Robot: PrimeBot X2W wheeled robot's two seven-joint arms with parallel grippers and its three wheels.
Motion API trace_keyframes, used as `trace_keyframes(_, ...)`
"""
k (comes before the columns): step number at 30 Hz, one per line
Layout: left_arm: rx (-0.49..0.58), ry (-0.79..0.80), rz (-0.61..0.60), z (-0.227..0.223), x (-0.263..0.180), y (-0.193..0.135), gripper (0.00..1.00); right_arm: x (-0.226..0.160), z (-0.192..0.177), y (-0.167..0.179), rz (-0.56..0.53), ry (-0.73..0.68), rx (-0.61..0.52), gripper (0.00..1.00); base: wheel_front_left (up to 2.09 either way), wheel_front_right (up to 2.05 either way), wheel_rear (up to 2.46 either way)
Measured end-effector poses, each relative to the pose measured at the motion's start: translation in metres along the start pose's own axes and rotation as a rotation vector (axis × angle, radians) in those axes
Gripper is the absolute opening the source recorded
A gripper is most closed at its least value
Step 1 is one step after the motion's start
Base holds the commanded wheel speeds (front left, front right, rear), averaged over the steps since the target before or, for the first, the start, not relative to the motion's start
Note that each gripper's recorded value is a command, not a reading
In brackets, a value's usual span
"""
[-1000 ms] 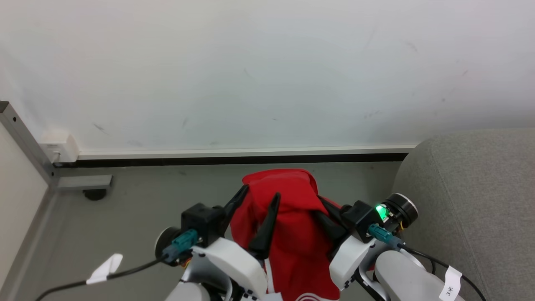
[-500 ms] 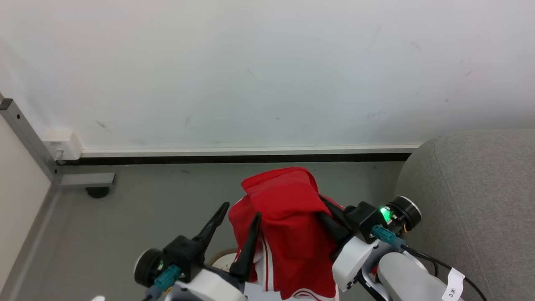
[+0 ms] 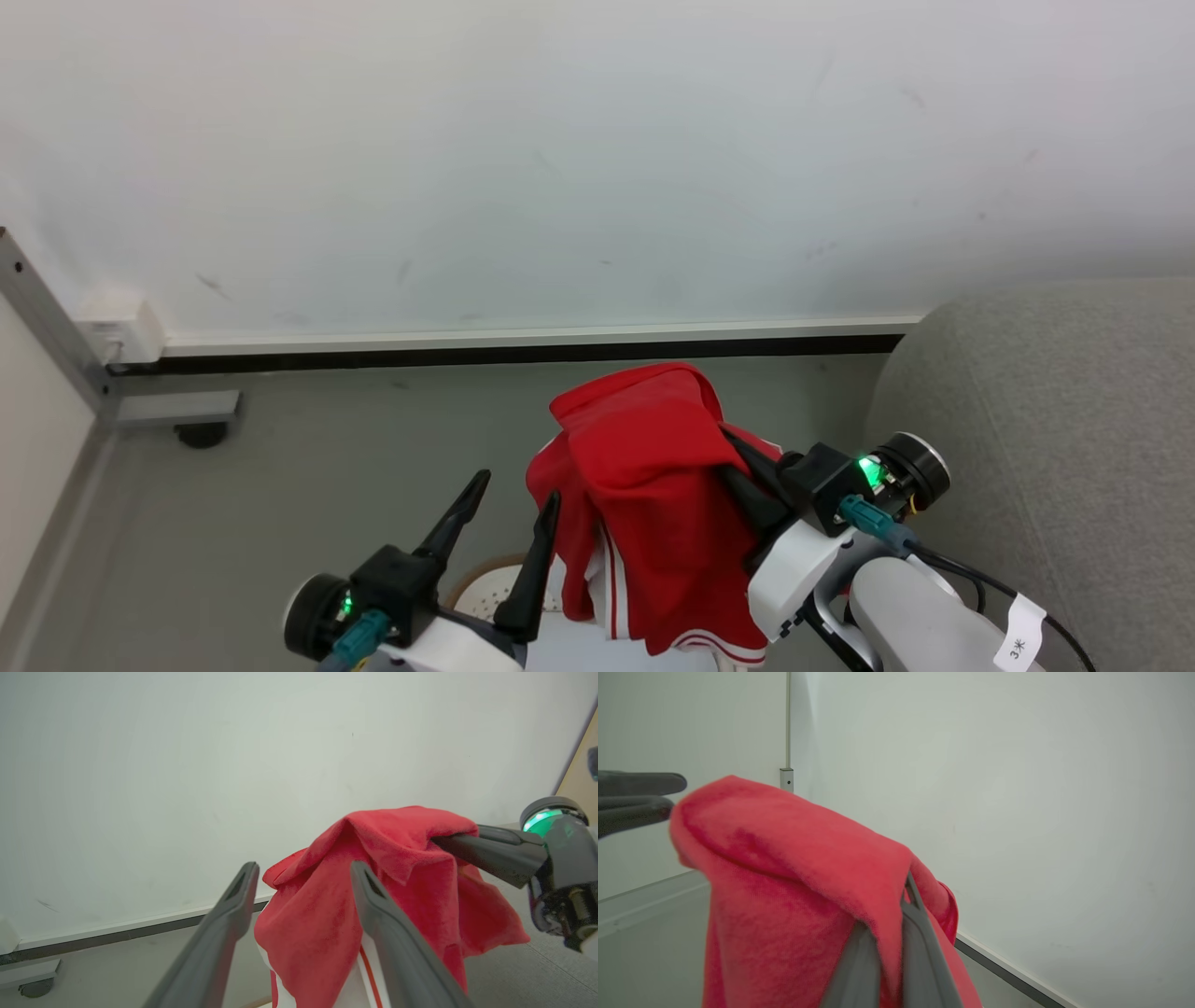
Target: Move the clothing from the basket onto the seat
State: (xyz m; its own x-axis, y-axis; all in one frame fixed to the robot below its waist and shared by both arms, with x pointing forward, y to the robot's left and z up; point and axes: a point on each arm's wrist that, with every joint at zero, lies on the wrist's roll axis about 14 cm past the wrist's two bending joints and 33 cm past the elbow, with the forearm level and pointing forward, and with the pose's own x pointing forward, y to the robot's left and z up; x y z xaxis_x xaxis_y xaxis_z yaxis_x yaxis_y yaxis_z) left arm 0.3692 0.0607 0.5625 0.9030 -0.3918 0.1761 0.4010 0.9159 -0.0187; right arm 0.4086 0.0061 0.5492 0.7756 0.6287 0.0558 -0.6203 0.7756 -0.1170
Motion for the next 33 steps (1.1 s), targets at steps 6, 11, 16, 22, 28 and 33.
trace_keyframes(6,-0.016,0.011,-0.045,-0.005,0.009,-0.013,1.0,-0.011,0.001,-0.021,-0.065,-0.004,-0.003,0.0,0.0,0.0,0.0)
trace_keyframes(11,-0.037,0.017,-0.122,-0.01,0.02,-0.037,1.0,-0.027,0.005,-0.048,-0.15,-0.011,-0.016,0.0,0.0,0.0,0.0)
trace_keyframes(16,-0.067,0.023,-0.229,-0.014,0.032,-0.072,1.0,-0.053,0.008,-0.079,-0.25,-0.015,-0.036,0.0,0.0,0.0,0.0)
trace_keyframes(22,-0.125,0.026,-0.407,-0.015,0.04,-0.131,1.0,-0.103,0.015,-0.123,-0.405,-0.017,-0.074,0.0,0.0,0.0,0.0)
trace_keyframes(28,-0.169,0.019,-0.56,-0.012,0.044,-0.184,1.0,-0.165,0.022,-0.161,-0.57,-0.013,-0.117,0.0,0.0,0.0,0.0)
trace_keyframes(33,-0.197,0.018,-0.651,-0.012,0.049,-0.211,1.0,-0.207,0.021,-0.185,-0.677,0.009,-0.142,0.0,0.0,0.0,0.0)
